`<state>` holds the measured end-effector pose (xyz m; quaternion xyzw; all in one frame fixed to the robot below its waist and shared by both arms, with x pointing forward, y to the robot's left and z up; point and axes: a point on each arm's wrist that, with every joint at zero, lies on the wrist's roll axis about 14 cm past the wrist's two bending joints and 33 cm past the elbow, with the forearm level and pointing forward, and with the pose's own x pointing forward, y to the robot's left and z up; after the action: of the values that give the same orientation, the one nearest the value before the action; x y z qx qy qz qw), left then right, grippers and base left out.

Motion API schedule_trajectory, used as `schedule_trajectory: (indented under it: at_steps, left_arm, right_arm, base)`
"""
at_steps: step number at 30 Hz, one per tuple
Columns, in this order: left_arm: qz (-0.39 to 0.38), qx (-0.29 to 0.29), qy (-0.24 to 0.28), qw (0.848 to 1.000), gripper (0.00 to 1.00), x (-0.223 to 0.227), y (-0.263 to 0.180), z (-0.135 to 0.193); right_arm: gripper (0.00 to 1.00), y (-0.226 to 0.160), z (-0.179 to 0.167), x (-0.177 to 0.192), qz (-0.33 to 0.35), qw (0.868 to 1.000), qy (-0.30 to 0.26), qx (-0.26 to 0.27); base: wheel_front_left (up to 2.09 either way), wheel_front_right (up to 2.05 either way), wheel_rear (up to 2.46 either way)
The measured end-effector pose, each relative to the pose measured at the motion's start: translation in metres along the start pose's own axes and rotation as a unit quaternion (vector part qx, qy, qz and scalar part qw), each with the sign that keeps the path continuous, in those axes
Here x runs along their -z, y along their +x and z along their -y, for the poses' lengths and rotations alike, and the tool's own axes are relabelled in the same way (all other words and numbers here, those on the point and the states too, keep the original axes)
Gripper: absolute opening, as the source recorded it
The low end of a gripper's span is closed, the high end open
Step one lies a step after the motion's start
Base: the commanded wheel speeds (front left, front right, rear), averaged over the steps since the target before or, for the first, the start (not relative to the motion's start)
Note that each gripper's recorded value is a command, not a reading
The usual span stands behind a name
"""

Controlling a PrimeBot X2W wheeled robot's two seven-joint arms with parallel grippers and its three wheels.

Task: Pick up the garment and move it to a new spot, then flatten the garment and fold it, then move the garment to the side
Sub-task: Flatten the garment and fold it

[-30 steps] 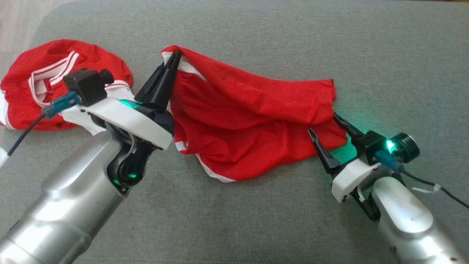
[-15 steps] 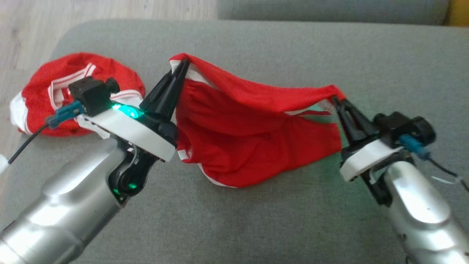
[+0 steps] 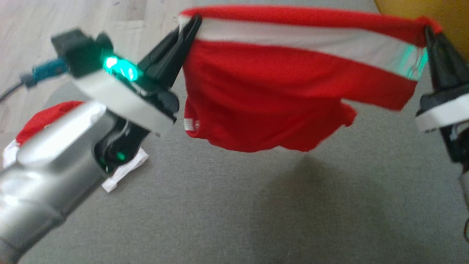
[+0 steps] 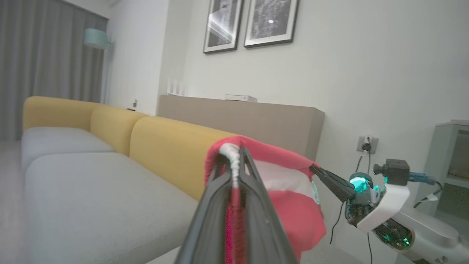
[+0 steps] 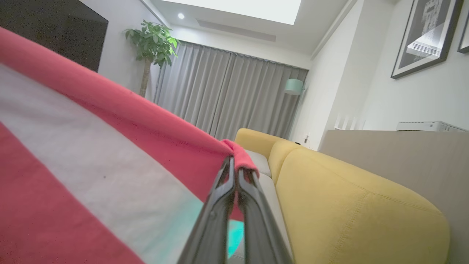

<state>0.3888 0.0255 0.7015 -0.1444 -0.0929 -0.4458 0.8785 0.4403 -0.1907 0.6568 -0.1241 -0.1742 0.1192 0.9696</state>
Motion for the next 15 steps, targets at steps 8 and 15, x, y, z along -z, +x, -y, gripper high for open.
schedule_trajectory:
  at_steps: [8, 15]
  left_arm:
    - [-0.016, 0.023, 0.014, 1.000, 0.00, -0.002, 0.062, -0.016]
    - [0.015, 0.024, 0.091, 0.995, 0.00, 0.001, 0.123, -0.066]
  right_arm:
    - [0.00, 0.044, 0.030, 0.002, -0.027, 0.999, -0.035, 0.007]
    - [0.00, 0.103, 0.071, -0.009, 0.030, 0.995, -0.086, 0.043]
  base:
    - [0.00, 0.00, 0.00]
    - [0.00, 0.00, 0.00]
